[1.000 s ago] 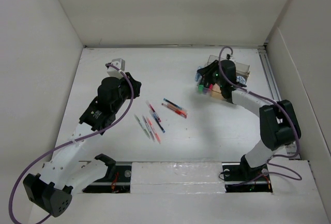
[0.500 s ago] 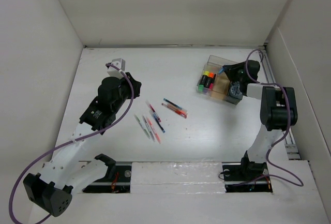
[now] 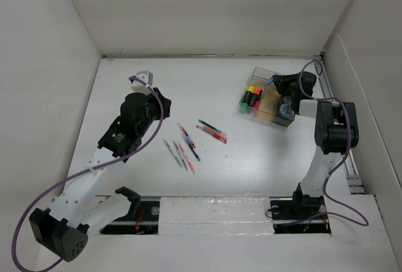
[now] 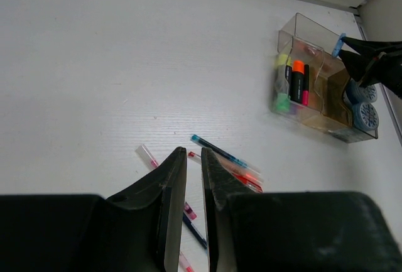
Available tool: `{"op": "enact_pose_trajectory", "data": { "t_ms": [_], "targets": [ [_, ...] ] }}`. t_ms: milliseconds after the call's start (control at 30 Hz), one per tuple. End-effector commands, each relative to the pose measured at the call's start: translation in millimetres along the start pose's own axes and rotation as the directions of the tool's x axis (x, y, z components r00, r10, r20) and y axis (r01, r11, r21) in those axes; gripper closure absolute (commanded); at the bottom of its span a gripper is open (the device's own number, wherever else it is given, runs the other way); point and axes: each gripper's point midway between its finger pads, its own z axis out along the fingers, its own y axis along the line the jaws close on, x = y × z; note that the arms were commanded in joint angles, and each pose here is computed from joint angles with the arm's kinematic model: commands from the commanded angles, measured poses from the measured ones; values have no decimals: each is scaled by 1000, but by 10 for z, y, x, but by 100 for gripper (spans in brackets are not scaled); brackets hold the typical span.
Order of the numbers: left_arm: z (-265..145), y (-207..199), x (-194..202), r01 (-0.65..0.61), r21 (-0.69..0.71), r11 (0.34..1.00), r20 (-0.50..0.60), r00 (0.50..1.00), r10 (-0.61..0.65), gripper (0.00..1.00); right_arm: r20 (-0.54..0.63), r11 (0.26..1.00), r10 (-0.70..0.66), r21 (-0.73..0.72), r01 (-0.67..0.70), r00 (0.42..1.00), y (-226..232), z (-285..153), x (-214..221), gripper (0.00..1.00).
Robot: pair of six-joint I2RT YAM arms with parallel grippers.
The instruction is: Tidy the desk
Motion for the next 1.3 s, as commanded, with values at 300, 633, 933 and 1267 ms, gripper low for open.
{"op": "enact_pose_trajectory", "data": {
  "t_ms": [300,633,933,1267],
  "targets": [
    [42,-97,-201,-3,22,1000,47,999,2,88,82,969,28,-246,-8,996,618,-223,-235,48],
    [93,-88,-152,-6,17,1000,30,1000,5,87,66,955,-93,-276,107,993,702,-492,142,60],
    [106,-141,-110,-6,45,999,8,1000,6,88,72,942,-336,8,336,939,147,-718,671,100],
    [48,-191,-163,0,73,997,26,1000,-2,87,33,865,-470,214,453,882,-204,-931,822,56]
  ]
}}
